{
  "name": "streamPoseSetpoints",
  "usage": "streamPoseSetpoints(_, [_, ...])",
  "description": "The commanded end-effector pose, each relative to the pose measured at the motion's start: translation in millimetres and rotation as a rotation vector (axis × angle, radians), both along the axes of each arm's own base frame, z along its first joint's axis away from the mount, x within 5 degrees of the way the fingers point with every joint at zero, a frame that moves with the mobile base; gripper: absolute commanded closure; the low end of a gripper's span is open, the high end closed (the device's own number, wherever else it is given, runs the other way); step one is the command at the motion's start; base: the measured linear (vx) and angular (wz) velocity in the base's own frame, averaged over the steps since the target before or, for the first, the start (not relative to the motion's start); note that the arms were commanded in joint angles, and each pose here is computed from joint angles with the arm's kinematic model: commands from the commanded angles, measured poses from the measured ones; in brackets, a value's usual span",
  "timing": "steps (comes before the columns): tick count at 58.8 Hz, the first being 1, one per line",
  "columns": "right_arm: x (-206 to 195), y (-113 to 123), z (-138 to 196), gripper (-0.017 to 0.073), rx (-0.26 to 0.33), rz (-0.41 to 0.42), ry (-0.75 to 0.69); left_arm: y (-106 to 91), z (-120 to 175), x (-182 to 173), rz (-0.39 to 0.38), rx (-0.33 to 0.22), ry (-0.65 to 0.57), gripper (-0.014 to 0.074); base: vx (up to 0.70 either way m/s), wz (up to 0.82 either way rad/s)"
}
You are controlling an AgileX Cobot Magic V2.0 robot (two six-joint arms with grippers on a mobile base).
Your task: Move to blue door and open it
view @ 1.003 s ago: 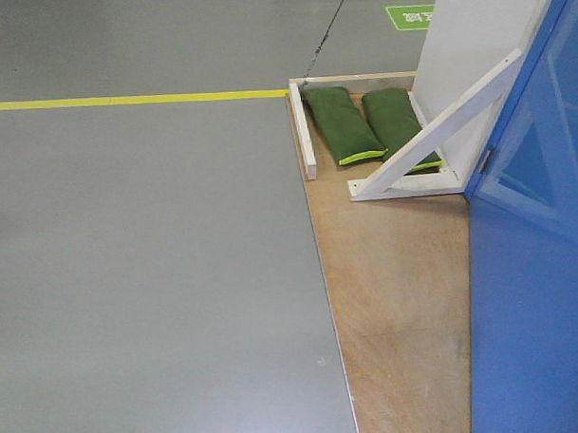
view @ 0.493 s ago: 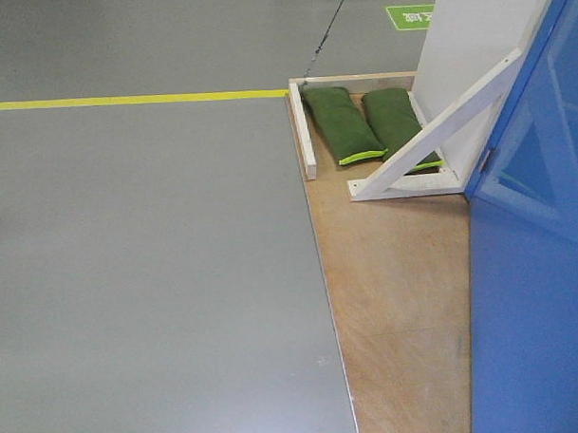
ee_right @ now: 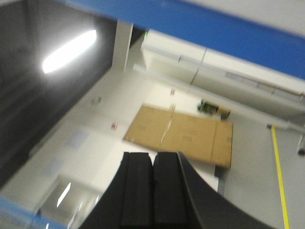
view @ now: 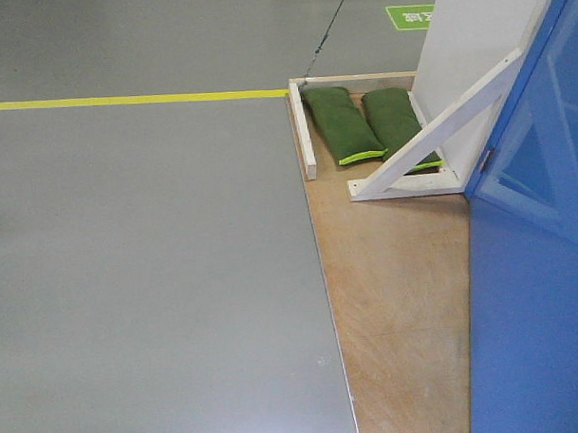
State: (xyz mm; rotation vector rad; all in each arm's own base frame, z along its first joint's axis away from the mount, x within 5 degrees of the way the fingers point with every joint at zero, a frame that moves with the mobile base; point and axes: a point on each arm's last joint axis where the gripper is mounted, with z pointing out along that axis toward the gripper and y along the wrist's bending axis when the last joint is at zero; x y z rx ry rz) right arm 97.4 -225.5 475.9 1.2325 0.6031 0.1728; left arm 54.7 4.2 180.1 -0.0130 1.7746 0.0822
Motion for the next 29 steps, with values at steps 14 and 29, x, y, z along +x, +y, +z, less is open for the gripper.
streamPoseSetpoints(14, [21.9, 5.6, 0.1, 0.0547, -0.076, 0.433, 0.024, -0.9, 16.7, -0.5, -0.011, -0.004, -0.123, 0.0521, 0.0, 0.0])
streamPoseSetpoints(29, [32.5, -2.2, -1.6, 0.0547, -0.088, 0.566, 0.035, -0.9, 16.7, -0.5, -0.011, -0.004, -0.123, 0.0521, 0.0, 0.0])
